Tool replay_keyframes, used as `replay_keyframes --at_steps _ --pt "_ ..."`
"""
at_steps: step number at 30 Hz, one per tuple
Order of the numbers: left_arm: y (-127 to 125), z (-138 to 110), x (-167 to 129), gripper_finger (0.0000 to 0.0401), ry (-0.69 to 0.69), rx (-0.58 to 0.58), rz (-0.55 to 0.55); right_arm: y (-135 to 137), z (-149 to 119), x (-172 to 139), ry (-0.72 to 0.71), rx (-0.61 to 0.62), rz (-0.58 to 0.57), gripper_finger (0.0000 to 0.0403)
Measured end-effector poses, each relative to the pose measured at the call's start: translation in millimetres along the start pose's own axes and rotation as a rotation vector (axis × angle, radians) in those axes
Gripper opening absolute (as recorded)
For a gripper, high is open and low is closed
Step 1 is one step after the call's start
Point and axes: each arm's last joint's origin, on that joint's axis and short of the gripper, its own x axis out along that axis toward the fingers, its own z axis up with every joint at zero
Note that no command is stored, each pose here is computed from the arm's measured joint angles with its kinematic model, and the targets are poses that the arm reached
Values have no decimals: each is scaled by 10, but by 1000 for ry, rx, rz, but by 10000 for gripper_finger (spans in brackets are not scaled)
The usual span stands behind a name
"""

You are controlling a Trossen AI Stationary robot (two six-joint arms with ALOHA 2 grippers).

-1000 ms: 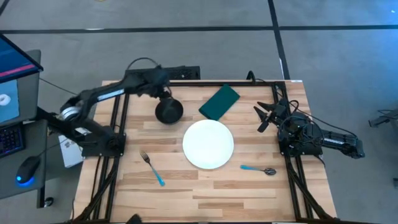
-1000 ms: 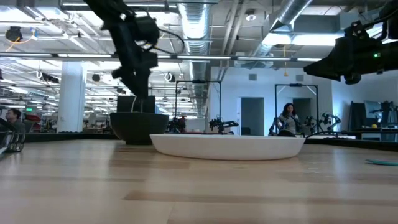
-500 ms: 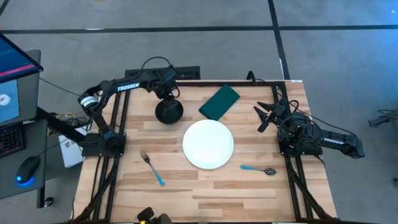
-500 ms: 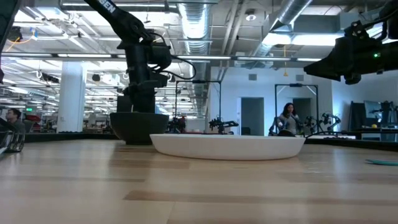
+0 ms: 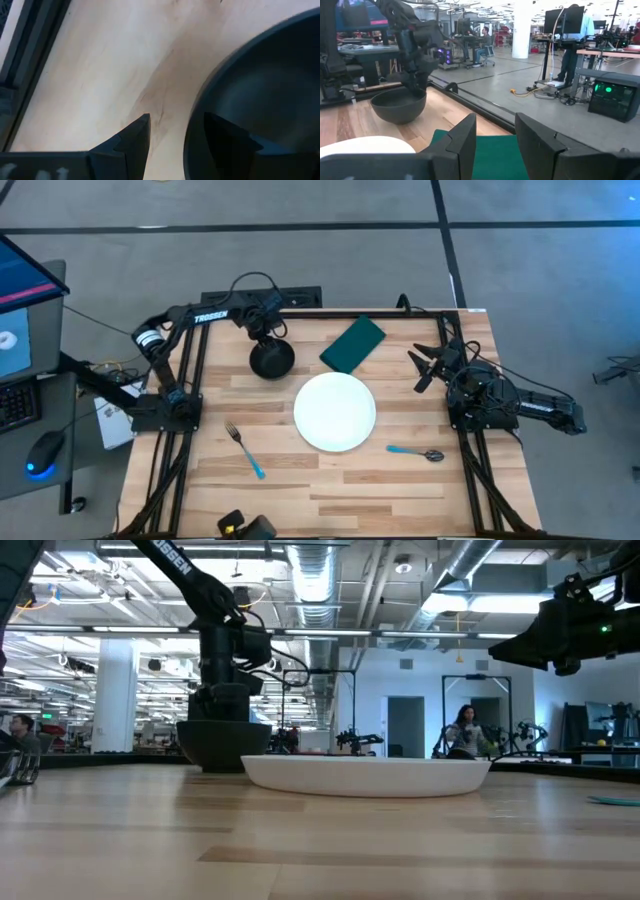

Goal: Set table place
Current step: Put the black bowl on the white plate

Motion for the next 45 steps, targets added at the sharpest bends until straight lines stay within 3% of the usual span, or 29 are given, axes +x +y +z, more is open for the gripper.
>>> replay_keyframes --at_steps 5,14,22,28,32,35,40,45 --pt "0 4 7 152 -1 5 0 0 0 0 0 0 0 159" --pt "-2 -1 5 15 2 12 -7 0 0 0 0 0 0 159" --pt "-7 1 -2 4 -6 16 -33 0 0 0 0 -1 0 159" --pt "-26 84 -198 1 -22 23 -162 0 0 0 0 -1 0 159" --pt "-98 273 -488 1 -133 48 -284 0 0 0 0 -1 0 159" --pt "-266 444 -759 1 -242 94 -358 0 0 0 0 -1 0 159" --pt "-797 598 -1157 0 -360 288 -314 0 0 0 0 -1 0 159" --pt "-1337 574 -1384 0 -417 440 -293 0 0 0 0 -1 0 159"
